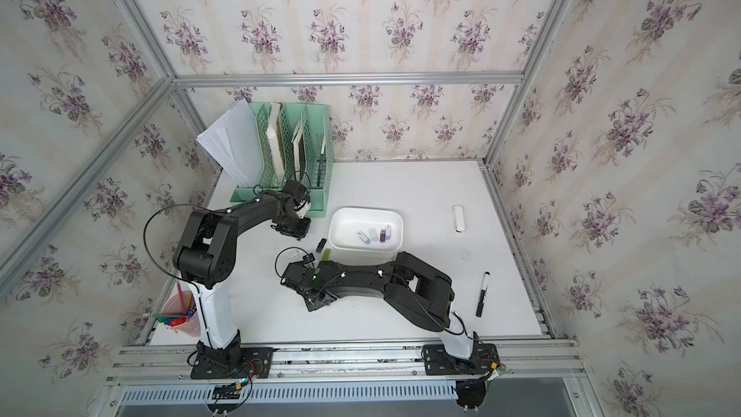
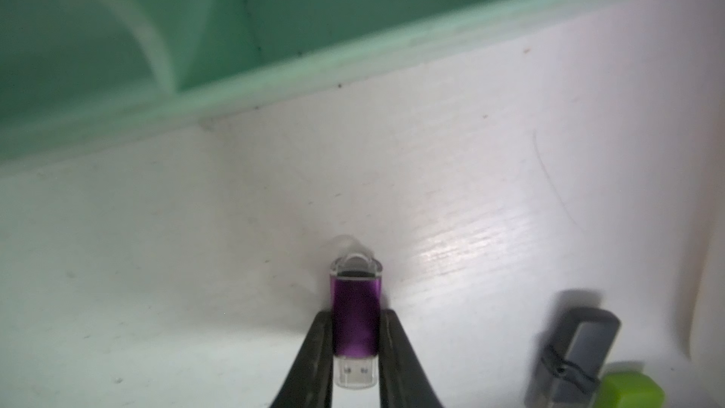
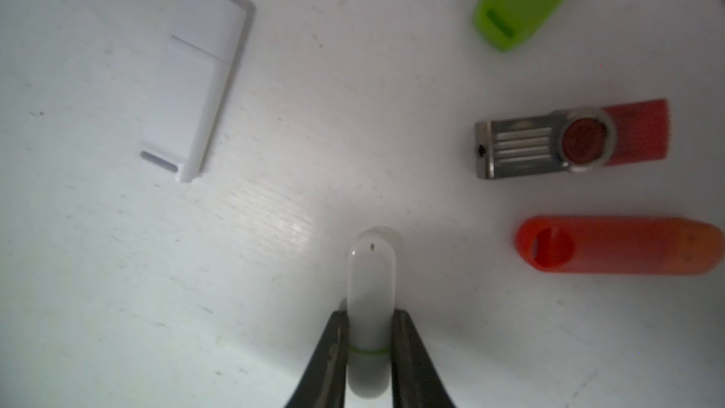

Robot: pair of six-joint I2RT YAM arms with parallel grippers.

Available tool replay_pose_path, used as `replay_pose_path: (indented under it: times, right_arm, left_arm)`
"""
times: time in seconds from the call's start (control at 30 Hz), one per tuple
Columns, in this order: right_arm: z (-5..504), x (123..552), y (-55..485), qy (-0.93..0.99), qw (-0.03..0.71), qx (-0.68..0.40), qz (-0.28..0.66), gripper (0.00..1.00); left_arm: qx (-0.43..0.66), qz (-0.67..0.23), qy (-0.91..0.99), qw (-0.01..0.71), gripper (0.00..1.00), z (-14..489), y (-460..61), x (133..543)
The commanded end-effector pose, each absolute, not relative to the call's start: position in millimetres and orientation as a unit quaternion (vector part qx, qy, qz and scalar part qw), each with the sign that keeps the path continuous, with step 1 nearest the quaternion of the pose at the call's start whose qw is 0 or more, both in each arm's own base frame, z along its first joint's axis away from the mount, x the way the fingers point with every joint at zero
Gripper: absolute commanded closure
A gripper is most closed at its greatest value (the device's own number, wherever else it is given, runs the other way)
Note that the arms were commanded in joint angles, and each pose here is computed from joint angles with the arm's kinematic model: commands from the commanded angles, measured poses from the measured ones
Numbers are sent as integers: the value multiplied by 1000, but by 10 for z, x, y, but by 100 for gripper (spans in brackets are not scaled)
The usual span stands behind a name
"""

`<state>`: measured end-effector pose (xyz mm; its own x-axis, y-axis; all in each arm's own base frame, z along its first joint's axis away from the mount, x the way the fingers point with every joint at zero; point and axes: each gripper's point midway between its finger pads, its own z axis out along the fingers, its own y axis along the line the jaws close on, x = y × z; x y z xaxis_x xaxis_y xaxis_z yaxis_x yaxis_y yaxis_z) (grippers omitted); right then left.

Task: Put the usb flash drive into the storage box
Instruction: Place the USB flash in the storage box.

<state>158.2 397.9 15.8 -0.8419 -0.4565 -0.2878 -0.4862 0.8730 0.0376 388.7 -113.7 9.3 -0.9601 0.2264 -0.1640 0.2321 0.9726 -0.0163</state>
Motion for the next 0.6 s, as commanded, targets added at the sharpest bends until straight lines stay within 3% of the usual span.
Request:
replay_pose_path:
  times: [0.0, 0.37, 0.57]
  right_arm:
    - [181, 1571, 3946, 960, 135, -242, 51, 79]
    - [655, 1715, 3924, 957, 178, -220, 70, 81]
    - [1152, 2095, 3697, 954, 225, -183, 76, 81]
  left_arm:
    - [110, -5, 994, 9, 77, -37, -1024, 3553]
    - [108, -6, 994, 5, 77, -49, -1015, 3543]
    - [106, -8, 994, 3, 77, -47, -1018, 3529]
